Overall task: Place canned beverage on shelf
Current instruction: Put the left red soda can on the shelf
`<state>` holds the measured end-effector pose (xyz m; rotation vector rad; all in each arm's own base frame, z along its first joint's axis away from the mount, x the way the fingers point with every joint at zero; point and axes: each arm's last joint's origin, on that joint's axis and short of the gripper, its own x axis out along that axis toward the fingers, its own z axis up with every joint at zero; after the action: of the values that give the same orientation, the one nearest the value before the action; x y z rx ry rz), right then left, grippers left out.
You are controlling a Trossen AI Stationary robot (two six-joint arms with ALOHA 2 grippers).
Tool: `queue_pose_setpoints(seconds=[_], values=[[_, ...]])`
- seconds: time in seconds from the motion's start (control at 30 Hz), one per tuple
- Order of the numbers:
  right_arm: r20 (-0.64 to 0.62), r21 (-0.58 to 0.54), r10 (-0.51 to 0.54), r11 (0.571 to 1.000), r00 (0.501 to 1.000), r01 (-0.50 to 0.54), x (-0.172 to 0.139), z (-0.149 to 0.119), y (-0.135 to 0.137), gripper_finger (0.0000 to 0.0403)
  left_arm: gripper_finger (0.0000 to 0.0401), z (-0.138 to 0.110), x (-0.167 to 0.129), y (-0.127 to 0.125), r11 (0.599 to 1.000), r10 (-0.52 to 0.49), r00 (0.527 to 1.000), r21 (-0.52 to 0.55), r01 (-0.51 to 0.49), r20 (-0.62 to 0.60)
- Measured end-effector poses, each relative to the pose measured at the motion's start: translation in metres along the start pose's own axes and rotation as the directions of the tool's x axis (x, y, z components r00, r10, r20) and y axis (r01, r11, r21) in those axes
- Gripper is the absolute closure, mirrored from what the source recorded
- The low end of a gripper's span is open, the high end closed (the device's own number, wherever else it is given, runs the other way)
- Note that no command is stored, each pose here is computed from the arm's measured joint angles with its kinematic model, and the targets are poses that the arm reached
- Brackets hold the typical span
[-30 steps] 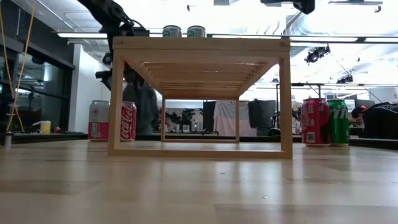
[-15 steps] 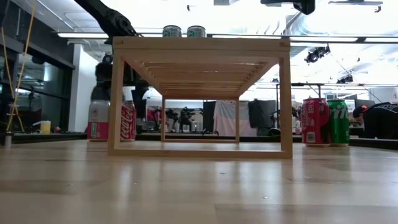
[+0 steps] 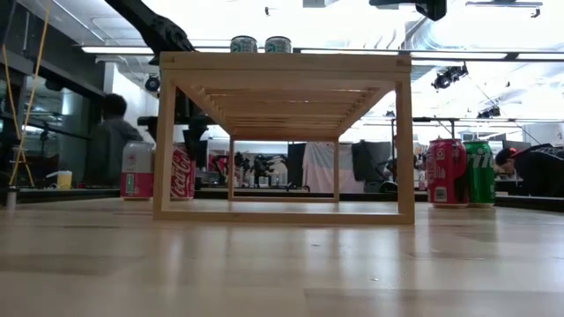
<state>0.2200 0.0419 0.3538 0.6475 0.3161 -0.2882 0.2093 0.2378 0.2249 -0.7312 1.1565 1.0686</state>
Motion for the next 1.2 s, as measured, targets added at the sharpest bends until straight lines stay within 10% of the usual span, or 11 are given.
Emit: queue_pose_setpoints(seconds=[0.5,0.8,1.2], values=[[0.000,0.000,0.000,1.000,1.000,0.000,0.000,0.000,0.000,0.0111,0.0123,-0.002,-0.112,0.032,0.998,0.069,0.973,-0.009,-0.068,0.219],[0.000,0.000,0.000,1.000,1.000,0.000,0.000,0.000,0.000,0.0111,0.0123,-0.047,-0.175,0.040,0.998,0.054,0.979,0.030,-0.061,0.199],[0.000,-0.008,0.000,1.000,1.000,0.000,0.000,0.000,0.000,0.0111,0.0123,-0.132,-0.227,-0.004,0.924,-0.344,0.929,0.224,0.309,0.136]])
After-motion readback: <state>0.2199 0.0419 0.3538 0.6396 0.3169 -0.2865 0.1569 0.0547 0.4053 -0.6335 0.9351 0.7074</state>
